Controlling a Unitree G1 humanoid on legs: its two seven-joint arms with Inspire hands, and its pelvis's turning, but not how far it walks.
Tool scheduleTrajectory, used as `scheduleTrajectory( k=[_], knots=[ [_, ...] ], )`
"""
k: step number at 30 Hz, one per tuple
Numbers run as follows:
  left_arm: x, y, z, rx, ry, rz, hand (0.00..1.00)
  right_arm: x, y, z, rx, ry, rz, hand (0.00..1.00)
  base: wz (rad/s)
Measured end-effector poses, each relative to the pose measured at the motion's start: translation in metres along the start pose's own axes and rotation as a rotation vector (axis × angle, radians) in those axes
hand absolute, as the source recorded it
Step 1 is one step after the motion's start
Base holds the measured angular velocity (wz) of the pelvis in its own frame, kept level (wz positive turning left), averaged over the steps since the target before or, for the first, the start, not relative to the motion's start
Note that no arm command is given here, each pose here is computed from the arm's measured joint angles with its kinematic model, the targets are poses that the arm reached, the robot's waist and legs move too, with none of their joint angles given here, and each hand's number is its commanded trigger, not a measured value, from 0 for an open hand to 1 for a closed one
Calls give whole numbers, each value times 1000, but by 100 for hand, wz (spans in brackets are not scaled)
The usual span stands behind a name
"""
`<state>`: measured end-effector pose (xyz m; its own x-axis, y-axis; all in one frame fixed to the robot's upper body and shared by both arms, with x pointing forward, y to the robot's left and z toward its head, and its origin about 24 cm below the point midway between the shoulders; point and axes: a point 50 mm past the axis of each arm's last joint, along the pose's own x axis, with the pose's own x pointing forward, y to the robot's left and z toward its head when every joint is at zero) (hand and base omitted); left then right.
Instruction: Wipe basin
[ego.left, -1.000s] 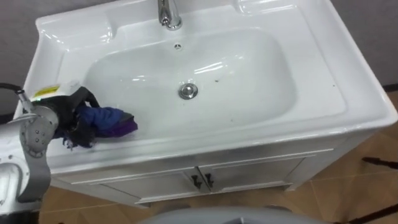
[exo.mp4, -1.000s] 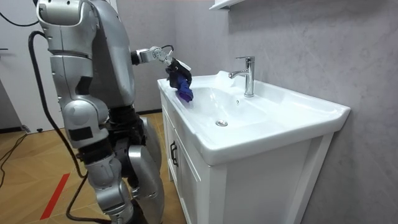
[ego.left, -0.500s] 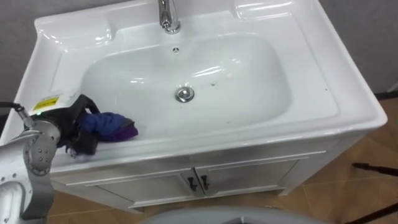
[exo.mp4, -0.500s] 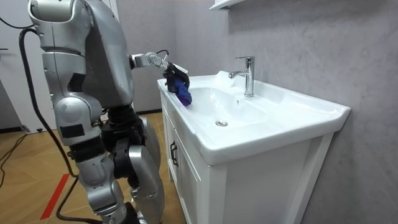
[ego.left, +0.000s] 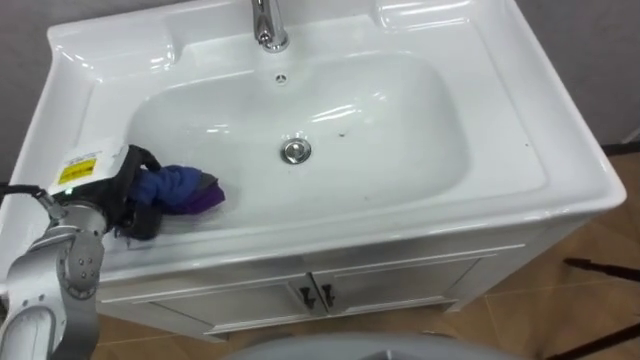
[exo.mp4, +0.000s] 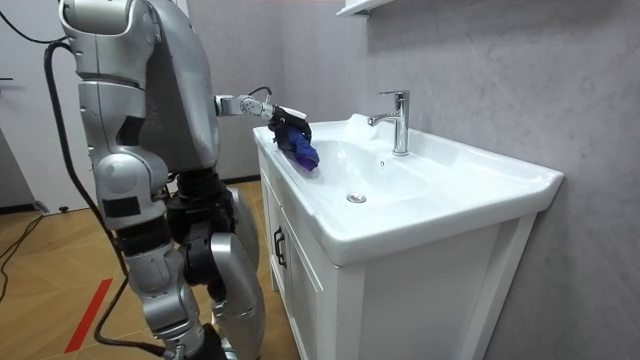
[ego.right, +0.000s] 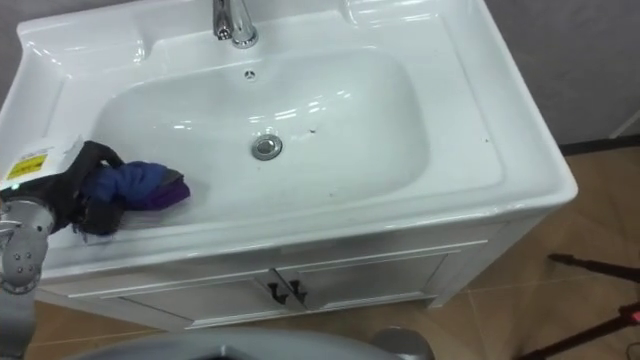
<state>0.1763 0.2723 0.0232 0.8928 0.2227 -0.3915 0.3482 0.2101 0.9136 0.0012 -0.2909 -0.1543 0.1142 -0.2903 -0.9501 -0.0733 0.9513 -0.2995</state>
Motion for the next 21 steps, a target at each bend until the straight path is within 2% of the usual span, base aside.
scheduleTrajectory(
  k=[11, 16, 21],
  knots=[
    [8, -3, -1, -48, 2, 155, 100, -1, 5, -9, -6, 21, 6, 0, -5],
    [11, 4, -2, -132, 0, 239, 100, -2, 7, -17, -7, 34, 9, 0, -1],
    [17, 4, -5, -194, 18, 261, 100, -3, 7, -20, -9, 51, 9, 0, 0]
  ],
)
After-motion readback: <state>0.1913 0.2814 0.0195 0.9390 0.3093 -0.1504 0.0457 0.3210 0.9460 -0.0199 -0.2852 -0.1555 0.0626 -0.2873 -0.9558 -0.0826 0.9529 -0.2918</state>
